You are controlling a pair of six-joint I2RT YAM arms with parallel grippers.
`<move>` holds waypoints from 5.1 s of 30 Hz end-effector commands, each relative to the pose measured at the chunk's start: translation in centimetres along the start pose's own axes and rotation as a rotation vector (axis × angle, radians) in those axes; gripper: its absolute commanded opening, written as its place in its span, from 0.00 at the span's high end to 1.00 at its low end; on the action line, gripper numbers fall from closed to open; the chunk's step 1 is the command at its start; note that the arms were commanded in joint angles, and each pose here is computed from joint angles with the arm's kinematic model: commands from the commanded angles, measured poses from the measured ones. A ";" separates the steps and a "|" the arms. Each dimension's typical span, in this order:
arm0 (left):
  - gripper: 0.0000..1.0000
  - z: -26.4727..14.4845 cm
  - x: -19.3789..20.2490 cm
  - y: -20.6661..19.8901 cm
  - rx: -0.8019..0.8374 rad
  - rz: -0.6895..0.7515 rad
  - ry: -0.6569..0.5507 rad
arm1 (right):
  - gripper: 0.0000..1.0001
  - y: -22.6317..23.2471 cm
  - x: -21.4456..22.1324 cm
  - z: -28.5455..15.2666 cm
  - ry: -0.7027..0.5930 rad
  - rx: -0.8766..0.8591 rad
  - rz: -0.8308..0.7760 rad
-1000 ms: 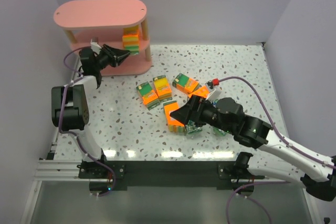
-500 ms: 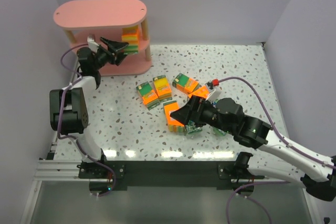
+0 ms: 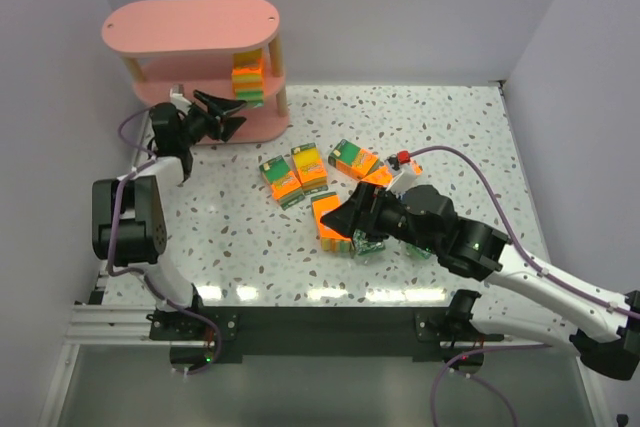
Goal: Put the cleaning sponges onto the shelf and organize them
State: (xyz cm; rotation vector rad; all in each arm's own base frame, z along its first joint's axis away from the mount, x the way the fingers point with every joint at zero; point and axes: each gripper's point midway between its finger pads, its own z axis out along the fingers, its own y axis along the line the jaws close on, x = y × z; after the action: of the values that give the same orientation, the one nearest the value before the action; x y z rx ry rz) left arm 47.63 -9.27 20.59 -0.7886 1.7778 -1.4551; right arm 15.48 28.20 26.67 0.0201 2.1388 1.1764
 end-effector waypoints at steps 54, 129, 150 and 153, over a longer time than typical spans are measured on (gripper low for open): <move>0.44 -3.2 3.5 -10.9 0.223 0.243 0.045 | 0.01 -4.5 -2.2 0.5 0.007 0.279 -0.218; 0.00 -13.2 21.4 -8.1 0.189 0.416 0.330 | 0.50 -1.0 -17.6 13.5 -0.218 -0.260 0.571; 0.44 -9.5 21.4 -9.5 0.196 0.360 0.263 | 0.51 0.8 -18.1 11.6 -0.253 -0.358 0.551; 0.48 -9.3 21.4 -10.1 0.220 0.354 0.253 | 0.51 0.6 -17.8 11.5 -0.251 -0.350 0.542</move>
State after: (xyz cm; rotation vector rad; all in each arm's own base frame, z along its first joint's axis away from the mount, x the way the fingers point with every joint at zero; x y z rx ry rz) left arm 26.98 -23.03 25.39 -0.1956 1.9176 -1.5080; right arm 36.59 31.80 29.45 0.6576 1.8319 1.6831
